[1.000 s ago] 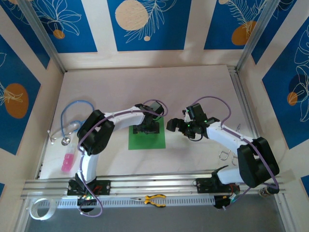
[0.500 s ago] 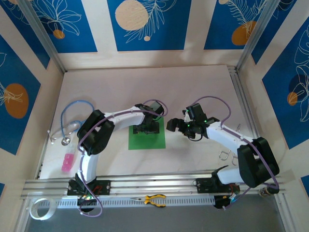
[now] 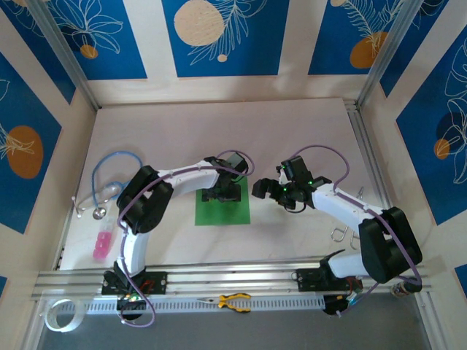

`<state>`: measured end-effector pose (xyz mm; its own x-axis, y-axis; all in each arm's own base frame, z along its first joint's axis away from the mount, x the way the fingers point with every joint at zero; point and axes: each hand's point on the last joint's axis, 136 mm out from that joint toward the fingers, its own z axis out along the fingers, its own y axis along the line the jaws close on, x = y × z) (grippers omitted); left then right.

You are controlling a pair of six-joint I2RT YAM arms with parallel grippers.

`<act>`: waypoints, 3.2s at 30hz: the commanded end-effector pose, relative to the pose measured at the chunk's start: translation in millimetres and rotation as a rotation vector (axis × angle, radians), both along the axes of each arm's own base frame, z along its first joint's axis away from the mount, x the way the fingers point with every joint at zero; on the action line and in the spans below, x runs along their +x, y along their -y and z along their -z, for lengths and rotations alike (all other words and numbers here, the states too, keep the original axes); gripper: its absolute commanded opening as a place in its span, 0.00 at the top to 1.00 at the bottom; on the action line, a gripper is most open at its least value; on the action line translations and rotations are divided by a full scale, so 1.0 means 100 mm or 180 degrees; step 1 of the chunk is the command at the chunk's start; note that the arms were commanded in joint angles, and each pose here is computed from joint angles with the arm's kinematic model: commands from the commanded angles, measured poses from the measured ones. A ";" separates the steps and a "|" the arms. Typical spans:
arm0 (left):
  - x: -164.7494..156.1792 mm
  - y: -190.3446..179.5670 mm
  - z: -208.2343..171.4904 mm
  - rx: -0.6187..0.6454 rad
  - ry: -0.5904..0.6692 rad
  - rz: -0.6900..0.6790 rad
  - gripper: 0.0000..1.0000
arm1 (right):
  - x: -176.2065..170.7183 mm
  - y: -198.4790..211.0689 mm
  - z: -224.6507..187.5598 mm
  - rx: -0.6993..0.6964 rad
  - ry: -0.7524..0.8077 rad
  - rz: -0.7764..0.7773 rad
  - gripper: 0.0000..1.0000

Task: Fold a paper plane with a square sheet of paper (pick it up from the middle)
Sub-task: First fold the square sheet of paper in half at the center of the table.

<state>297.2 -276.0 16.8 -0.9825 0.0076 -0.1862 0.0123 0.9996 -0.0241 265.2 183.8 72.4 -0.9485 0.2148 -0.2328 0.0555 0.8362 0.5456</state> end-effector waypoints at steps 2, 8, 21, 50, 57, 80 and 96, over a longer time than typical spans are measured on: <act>-0.19 -0.03 0.36 0.0106 -0.0318 0.0078 0.15 | 0.02 -0.02 -0.08 0.0010 0.0025 0.0011 0.01; -0.15 0.03 0.27 -0.0006 -0.0213 0.0136 0.23 | 0.01 -0.01 -0.08 0.0021 0.0034 0.0046 0.01; -0.07 0.03 0.09 -0.0061 0.0020 0.0227 0.46 | 0.03 0.10 -0.10 -0.0090 0.0110 0.0210 0.01; -0.04 0.25 -0.31 -0.0717 0.0319 0.0240 0.60 | 0.06 0.32 -0.22 -0.0080 0.0242 0.0573 0.01; -0.05 0.28 -0.39 -0.0806 0.0335 0.0239 0.60 | 0.07 0.31 -0.24 -0.0045 0.0244 0.0587 0.01; -0.01 0.42 -0.69 -0.1339 0.0415 0.0192 0.60 | 0.12 0.15 -0.48 0.0198 0.0277 0.0382 0.01; 0.09 0.52 -1.00 -0.2247 0.0411 0.0025 0.60 | 0.16 0.27 -0.54 0.0592 0.0148 0.0473 0.01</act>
<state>303.1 -319.3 89.6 -0.9581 -0.1259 -0.2573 0.0483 0.8144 -0.5783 284.1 150.7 115.6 -0.8842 0.4104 -0.2233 0.1741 0.7329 0.6577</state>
